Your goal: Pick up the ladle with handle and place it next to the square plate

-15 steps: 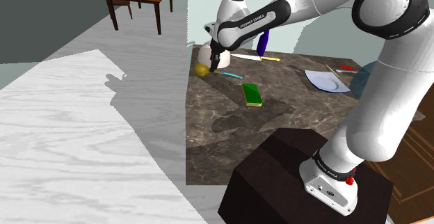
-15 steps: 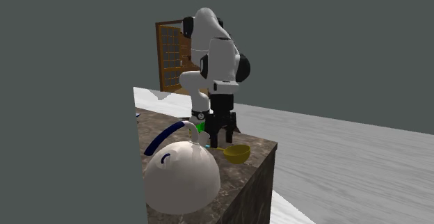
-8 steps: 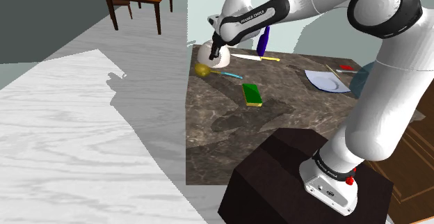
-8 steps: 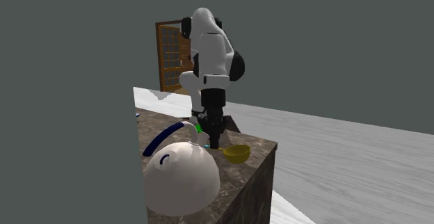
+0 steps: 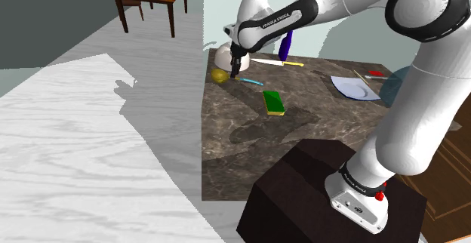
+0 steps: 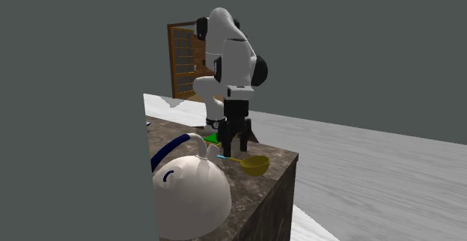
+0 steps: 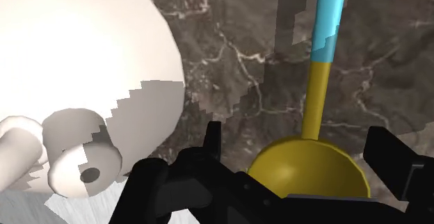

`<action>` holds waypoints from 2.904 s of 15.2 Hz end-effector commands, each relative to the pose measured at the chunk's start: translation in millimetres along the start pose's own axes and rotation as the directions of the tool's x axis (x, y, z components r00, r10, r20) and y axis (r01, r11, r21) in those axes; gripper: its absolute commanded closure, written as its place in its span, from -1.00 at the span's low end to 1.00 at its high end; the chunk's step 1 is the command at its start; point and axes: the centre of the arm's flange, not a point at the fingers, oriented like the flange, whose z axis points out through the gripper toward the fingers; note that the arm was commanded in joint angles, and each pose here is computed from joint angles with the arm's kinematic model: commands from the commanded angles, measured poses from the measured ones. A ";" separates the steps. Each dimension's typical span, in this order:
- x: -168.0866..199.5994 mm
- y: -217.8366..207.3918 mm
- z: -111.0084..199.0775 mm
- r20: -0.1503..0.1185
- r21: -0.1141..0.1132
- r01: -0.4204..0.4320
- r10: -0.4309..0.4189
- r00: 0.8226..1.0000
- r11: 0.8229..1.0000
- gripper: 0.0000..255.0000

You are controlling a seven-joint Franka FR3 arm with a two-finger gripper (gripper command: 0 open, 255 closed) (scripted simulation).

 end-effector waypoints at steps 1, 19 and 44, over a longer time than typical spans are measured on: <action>0.7 -10.4 0.0 0.043 0.039 -0.001 0.000 0.999 0.999 -1.00; -1.0 -12.0 39.9 0.043 0.039 -0.001 0.000 0.999 0.999 1.00; 10.7 6.9 -52.5 0.043 0.039 -0.001 0.000 0.999 0.999 1.00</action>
